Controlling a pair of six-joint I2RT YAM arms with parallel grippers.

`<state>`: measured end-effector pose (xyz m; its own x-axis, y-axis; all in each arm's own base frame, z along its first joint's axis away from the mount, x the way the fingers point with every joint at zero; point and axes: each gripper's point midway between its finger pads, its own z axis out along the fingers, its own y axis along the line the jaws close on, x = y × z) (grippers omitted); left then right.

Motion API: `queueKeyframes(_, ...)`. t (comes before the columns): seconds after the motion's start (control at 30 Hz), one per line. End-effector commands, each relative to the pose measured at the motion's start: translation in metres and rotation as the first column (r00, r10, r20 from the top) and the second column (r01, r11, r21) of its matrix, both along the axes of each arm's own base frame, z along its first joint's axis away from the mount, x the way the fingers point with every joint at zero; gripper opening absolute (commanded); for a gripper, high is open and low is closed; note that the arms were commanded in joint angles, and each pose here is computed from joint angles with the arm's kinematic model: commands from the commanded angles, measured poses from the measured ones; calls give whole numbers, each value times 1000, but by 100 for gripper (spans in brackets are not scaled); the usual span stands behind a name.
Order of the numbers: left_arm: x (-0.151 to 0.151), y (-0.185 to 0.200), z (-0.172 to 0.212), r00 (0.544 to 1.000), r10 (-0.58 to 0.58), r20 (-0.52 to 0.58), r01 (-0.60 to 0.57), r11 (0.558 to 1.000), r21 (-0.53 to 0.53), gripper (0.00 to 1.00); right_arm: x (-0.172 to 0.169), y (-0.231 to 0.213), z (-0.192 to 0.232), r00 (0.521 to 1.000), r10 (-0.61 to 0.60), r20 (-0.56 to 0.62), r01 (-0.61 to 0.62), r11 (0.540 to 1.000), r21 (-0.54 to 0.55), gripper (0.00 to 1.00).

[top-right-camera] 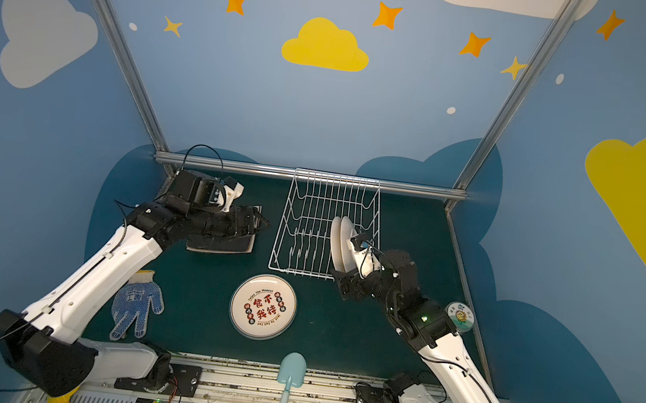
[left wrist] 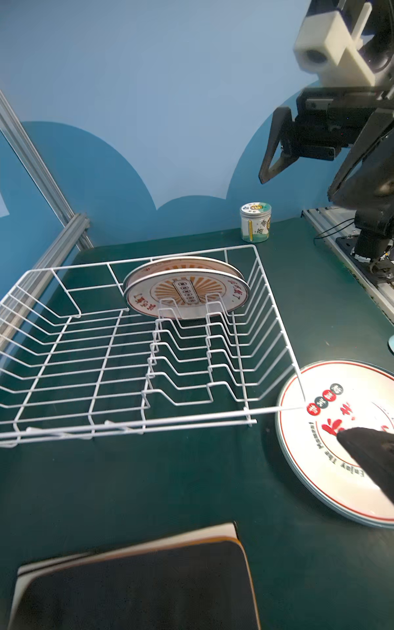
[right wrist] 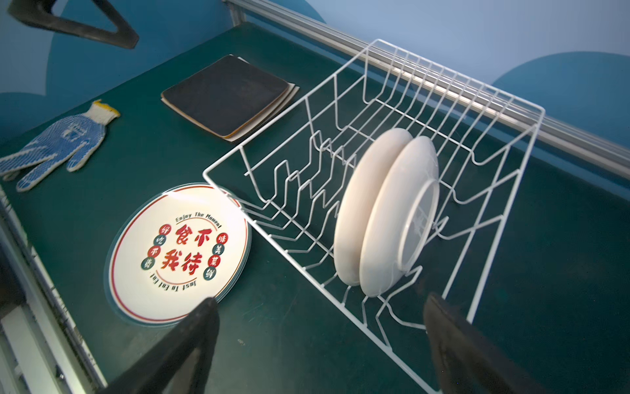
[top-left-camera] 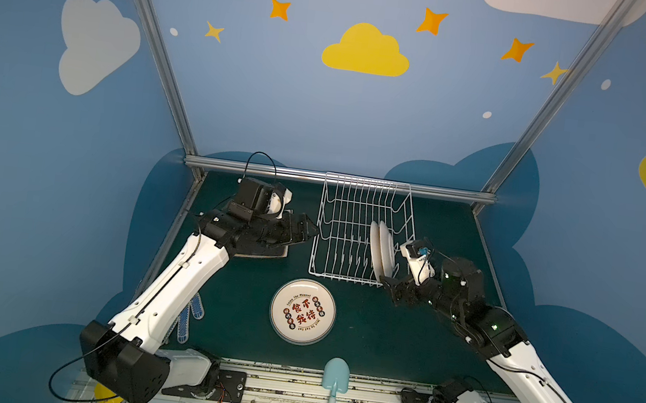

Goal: Unload the plates from the dish rack

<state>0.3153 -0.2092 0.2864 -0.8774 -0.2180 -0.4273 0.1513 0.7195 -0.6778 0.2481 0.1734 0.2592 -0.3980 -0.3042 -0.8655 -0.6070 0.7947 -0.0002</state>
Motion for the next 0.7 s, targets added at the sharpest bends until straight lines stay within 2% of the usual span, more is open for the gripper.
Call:
queueKeyframes(0.0, 14, -19, 5, 1000, 7, 27, -7, 1000, -29, 98, 12, -16, 13, 990, -137, -41, 140, 987, 80, 93)
queueKeyframes(0.23, 40, -61, -4, 999, -38, 22, 39, 998, -52, 92, 18, -32, -2, 968, -228, -105, 239, 964, 115, 93)
queueKeyframes(0.47, 66, -108, -31, 991, -122, -58, 118, 991, -64, 83, 24, -42, -5, 957, -272, -105, 285, 946, 151, 93)
queueKeyframes(0.67, 81, -140, -60, 973, -180, -142, 173, 983, -61, 58, 26, -49, -3, 954, -291, -68, 298, 943, 150, 93)
